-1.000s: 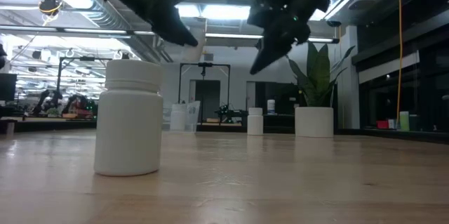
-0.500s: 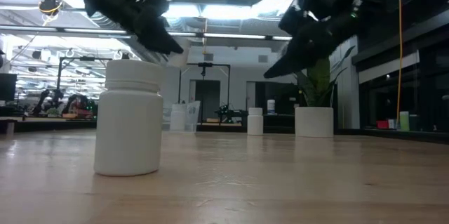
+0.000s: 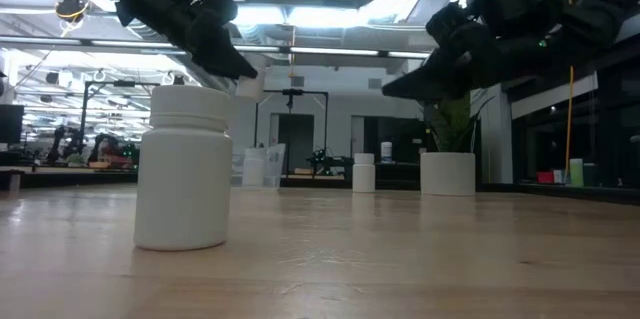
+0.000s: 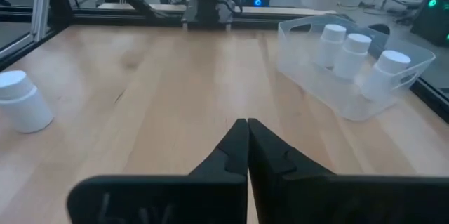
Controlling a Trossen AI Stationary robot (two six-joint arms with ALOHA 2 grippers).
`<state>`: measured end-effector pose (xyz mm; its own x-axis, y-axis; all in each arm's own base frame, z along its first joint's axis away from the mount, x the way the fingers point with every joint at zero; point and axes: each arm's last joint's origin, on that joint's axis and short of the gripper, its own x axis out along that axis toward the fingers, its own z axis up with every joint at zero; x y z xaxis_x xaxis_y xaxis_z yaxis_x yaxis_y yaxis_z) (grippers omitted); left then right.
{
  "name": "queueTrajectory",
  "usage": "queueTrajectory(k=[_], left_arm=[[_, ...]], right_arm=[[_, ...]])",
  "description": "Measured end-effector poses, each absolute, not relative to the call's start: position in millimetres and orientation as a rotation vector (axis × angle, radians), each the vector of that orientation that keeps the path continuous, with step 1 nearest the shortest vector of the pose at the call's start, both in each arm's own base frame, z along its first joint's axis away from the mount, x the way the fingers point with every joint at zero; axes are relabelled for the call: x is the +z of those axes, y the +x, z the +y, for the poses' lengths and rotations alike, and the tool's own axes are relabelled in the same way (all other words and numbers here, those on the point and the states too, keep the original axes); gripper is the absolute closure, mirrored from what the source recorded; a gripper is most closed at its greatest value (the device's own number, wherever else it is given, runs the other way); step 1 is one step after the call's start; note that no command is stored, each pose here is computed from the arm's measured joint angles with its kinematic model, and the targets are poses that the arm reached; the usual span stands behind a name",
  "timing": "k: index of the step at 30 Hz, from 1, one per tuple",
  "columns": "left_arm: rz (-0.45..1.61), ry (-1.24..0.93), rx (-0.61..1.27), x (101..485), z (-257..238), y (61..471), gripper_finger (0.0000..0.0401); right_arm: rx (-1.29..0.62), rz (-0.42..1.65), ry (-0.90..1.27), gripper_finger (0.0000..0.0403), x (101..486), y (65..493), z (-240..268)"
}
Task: Pick and place pill bottles into a basket
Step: Put the white pill bottle into the transparent container
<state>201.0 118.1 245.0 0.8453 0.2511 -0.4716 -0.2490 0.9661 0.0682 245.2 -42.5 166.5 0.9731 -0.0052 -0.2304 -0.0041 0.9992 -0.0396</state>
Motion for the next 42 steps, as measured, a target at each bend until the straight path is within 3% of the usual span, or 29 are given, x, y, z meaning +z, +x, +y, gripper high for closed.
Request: queueTrajectory(k=[22, 42], left_arm=[[0.456, 0.001, 0.322, 246.1, 123.0, 202.6, 0.0228], [0.468, -0.08, 0.45, 177.9, 166.1, 210.3, 0.0228]], right_arm=[[0.001, 0.233, -0.05, 0.0398, 166.6, 245.4, -42.6], [0.002, 0.231, -0.066, 0.0398, 167.1, 245.6, -42.7]])
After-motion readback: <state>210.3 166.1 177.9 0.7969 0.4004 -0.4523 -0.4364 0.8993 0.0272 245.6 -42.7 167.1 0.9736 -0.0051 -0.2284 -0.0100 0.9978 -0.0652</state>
